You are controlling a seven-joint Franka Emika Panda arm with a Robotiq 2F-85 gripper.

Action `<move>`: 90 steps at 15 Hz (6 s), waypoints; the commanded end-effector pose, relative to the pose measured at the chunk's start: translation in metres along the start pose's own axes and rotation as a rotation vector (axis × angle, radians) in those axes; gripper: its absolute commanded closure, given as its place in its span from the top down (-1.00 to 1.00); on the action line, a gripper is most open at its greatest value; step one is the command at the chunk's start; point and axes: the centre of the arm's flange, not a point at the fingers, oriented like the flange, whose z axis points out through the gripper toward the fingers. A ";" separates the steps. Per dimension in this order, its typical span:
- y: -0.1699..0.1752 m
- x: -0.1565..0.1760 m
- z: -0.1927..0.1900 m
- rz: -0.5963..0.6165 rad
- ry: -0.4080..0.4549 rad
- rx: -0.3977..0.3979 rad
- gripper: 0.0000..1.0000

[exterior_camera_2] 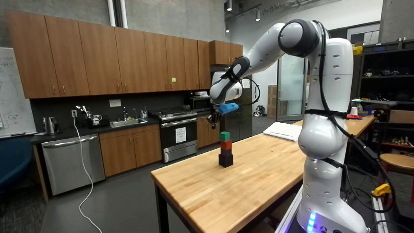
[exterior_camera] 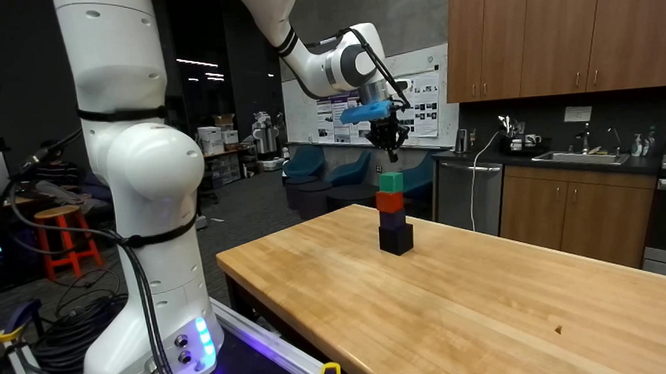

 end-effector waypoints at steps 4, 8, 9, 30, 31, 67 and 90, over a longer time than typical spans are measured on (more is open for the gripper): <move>0.001 0.017 0.008 0.001 0.008 -0.055 -1.00; 0.007 0.021 0.020 0.003 -0.011 -0.069 -1.00; 0.008 0.021 0.022 0.006 -0.015 -0.071 -1.00; 0.036 0.003 0.047 0.004 -0.146 -0.120 -1.00; 0.035 0.002 0.047 0.001 -0.147 -0.119 -1.00; 0.030 -0.031 0.034 0.002 -0.181 -0.091 -1.00; 0.043 -0.046 -0.029 0.053 -0.138 -0.058 -1.00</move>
